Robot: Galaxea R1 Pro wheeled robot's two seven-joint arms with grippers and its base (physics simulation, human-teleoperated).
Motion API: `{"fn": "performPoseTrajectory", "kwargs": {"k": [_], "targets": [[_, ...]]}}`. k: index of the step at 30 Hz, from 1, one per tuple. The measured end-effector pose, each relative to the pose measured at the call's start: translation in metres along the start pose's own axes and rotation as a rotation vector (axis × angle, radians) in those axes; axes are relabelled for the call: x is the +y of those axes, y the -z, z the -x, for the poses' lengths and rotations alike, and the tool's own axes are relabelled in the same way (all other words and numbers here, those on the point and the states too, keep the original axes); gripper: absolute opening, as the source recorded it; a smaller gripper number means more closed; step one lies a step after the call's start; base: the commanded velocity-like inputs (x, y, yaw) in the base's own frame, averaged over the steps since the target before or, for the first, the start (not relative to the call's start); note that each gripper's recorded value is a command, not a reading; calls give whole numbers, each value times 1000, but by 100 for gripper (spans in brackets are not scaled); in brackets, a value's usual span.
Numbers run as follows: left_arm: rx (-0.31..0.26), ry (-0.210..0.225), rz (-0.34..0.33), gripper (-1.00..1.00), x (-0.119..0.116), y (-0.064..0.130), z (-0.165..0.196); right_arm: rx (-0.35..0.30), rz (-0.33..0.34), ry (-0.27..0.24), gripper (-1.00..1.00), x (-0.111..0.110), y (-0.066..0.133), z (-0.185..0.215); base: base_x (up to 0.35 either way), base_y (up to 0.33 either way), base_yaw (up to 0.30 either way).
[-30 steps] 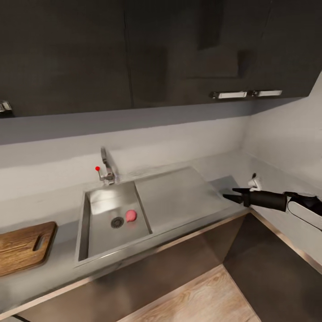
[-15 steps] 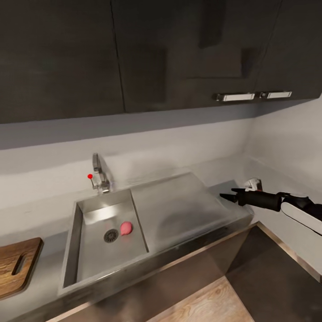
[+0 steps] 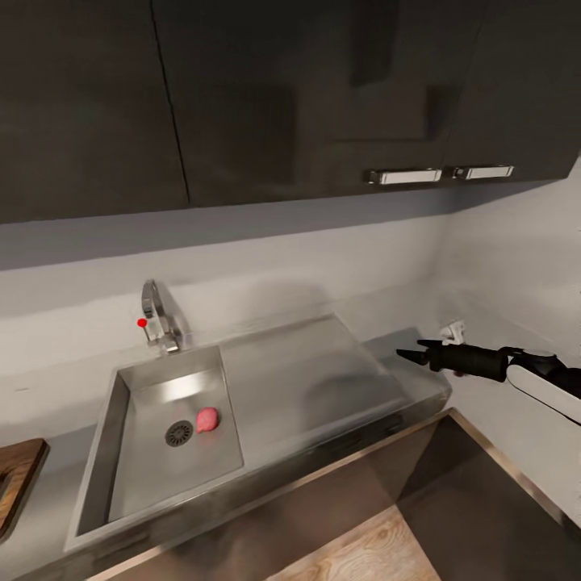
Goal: In the kitchen, take the Vidalia onion out of the sink, dice it on the chopping board with the paring knife, put the diced onion into the bowl on the countertop, then place both the paring knife and the chopping board into the sink.
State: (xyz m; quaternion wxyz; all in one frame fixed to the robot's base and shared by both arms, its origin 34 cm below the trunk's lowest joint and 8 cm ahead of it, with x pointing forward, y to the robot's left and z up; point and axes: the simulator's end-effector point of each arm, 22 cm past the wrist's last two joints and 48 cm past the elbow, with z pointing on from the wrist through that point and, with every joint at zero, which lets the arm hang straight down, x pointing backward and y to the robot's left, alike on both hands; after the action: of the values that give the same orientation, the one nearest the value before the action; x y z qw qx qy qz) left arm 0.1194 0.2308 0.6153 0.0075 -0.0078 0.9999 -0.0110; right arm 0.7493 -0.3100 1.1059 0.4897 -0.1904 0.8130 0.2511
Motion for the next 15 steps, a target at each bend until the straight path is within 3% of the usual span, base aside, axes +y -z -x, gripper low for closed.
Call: {"fn": "performPoseTrajectory", "kwargs": {"k": [12, 15], "targets": [[0, 1, 0, 100, 0, 0, 0, 0, -6, 1, 100, -2, 0, 0, 0, -16, 0], [0, 1, 0, 100, 0, 0, 0, 5, -65, -3, 100, -17, 2, -2, 0, 0, 0]]}}
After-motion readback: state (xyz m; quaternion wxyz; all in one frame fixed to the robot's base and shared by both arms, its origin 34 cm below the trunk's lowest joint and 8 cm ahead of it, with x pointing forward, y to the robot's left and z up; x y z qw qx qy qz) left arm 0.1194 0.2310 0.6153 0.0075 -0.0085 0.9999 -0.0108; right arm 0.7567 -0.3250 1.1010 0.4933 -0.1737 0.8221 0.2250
